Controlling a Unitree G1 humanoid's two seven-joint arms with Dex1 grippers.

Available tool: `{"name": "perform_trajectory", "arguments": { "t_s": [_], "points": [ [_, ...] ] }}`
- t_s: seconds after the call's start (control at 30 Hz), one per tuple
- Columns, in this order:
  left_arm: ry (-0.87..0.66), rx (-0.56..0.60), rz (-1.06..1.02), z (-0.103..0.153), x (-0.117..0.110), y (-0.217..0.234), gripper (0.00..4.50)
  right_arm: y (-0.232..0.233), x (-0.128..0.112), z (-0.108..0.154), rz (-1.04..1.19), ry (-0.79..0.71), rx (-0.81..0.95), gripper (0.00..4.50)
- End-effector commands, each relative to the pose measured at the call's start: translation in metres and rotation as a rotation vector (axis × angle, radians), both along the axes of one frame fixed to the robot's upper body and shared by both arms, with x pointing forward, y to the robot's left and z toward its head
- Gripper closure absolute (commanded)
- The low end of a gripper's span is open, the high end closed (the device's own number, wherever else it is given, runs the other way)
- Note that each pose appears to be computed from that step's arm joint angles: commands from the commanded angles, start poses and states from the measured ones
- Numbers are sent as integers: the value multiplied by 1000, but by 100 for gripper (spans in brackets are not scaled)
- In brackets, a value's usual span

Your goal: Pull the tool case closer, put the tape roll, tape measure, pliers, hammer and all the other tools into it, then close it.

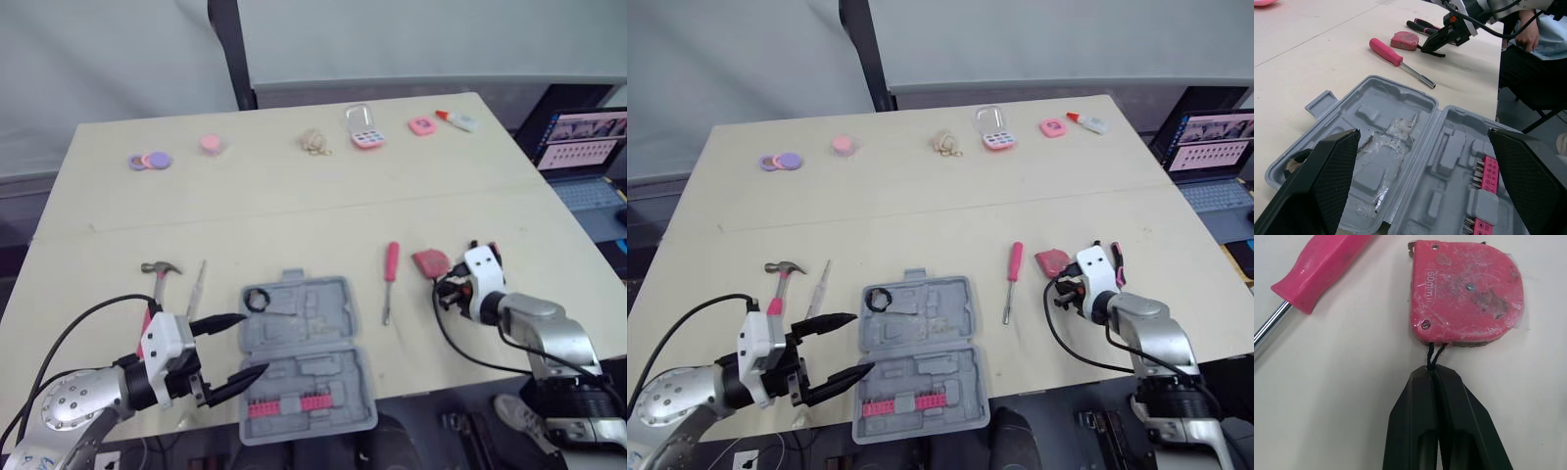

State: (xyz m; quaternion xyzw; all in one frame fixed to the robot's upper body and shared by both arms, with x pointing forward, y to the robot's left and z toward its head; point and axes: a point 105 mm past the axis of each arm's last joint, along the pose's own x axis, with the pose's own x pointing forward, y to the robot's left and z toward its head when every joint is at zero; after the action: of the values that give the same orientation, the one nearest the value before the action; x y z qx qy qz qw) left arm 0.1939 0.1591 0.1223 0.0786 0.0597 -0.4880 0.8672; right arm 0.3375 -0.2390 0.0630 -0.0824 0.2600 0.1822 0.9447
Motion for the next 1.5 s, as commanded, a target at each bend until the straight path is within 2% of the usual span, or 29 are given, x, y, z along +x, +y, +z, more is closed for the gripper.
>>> {"name": "perform_trajectory", "arguments": {
  "t_s": [0.03,0.23,0.7,1.2,1.5],
  "points": [
    [-31,-7,-20,5,-3,-4,0,2,-5,-6,0,28,8,437],
    [-27,-6,-25,3,-4,-3,0,0,-12,-10,-21,45,8,437],
    [-3,-1,-44,-5,-12,10,0,13,-62,-15,-36,105,52,437],
    [25,-24,-87,-9,-23,19,0,23,-99,-22,-87,154,94,437],
    [-15,7,-131,-13,-27,29,0,28,-115,-22,-111,173,110,437]
  ]
}}
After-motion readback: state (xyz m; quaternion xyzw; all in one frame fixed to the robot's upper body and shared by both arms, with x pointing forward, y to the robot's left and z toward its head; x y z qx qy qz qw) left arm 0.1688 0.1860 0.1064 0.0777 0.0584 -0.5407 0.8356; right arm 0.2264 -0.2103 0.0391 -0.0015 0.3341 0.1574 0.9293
